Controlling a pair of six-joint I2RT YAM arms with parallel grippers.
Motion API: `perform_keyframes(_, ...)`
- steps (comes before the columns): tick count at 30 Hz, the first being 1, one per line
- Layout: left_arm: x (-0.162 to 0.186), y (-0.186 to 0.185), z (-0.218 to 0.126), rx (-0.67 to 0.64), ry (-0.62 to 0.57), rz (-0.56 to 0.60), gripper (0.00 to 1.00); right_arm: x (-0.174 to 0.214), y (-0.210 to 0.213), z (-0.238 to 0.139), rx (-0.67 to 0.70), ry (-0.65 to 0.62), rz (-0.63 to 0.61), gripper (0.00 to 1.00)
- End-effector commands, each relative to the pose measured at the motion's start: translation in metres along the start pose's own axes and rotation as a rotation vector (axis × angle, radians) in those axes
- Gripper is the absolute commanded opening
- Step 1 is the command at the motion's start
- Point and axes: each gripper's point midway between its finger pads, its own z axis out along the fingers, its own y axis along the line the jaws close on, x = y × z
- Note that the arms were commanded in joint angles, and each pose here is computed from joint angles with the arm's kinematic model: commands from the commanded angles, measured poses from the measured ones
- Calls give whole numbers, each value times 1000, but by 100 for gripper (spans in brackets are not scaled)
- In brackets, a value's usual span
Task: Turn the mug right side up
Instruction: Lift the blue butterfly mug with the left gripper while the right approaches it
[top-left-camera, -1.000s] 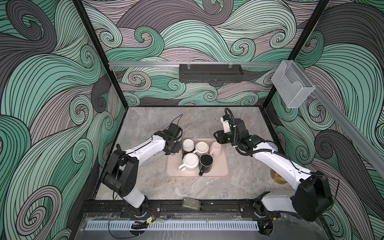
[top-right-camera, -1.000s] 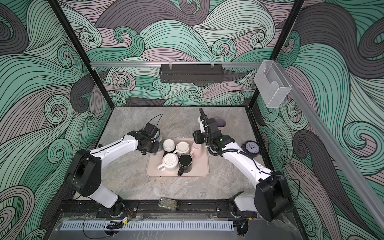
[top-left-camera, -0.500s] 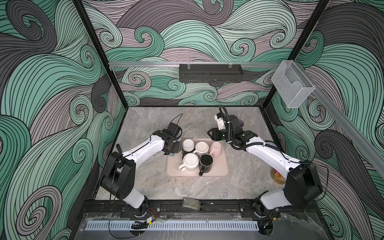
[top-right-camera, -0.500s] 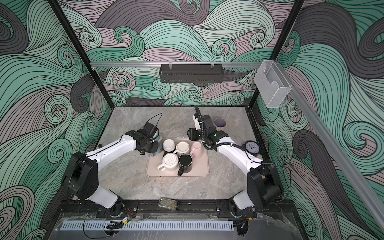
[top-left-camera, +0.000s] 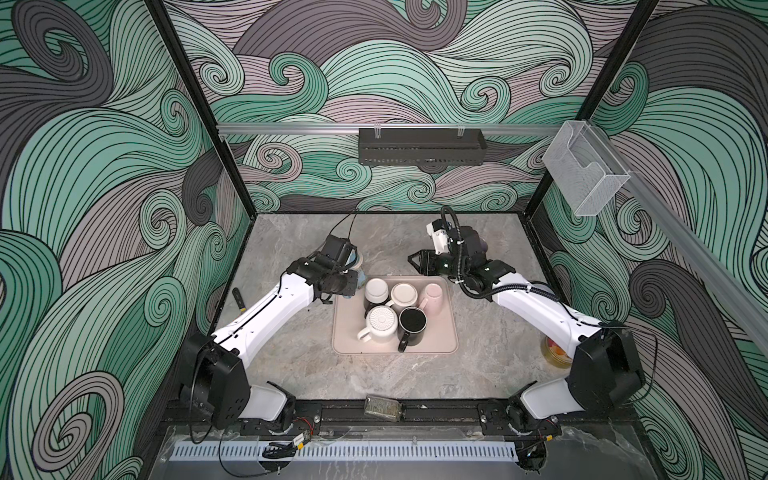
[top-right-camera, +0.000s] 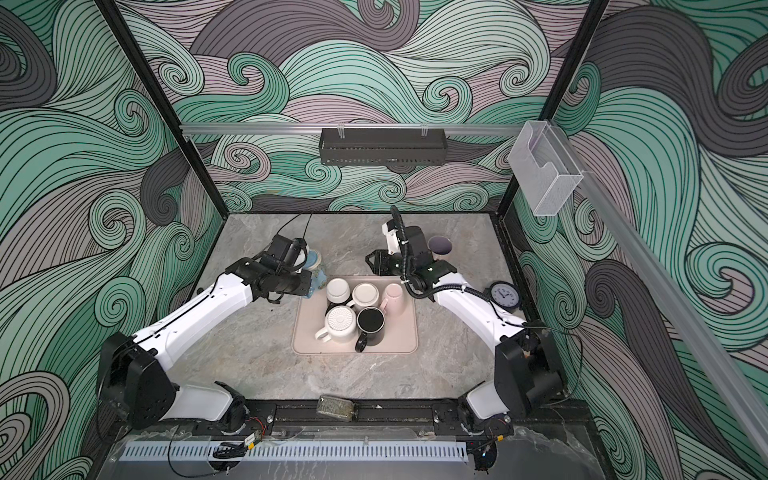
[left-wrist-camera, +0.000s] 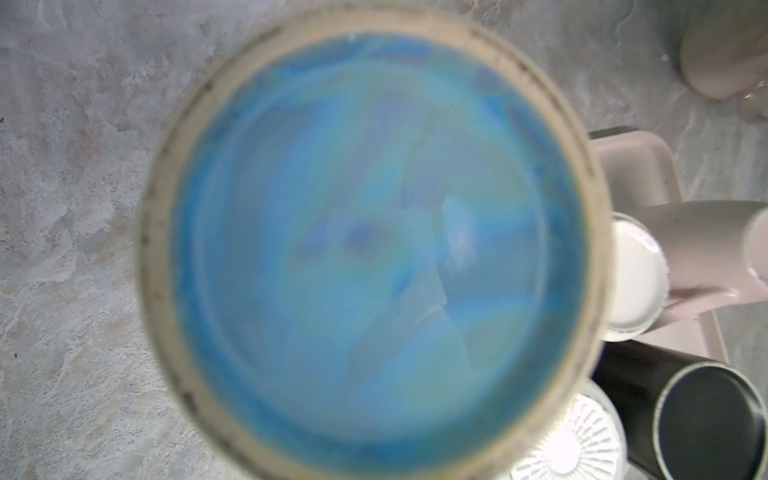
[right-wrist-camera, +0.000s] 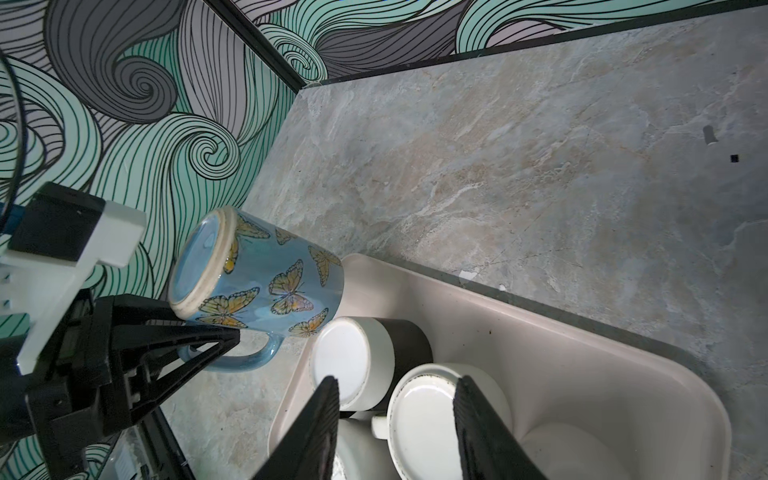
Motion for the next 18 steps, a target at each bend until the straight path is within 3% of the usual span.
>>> perform_keyframes(1,-65,-22,-52,116,-281,-28,0,-16,24,-10,-93,-47,17,47)
perform_keyframes(5,-89,-38,-89,253,-449,-56,0,-19,37,-13,-163,-55,33,47)
perform_keyframes(18,-135,-71,-163,636,-712,-173,0,-49,95,-44,-548,-144,108,47)
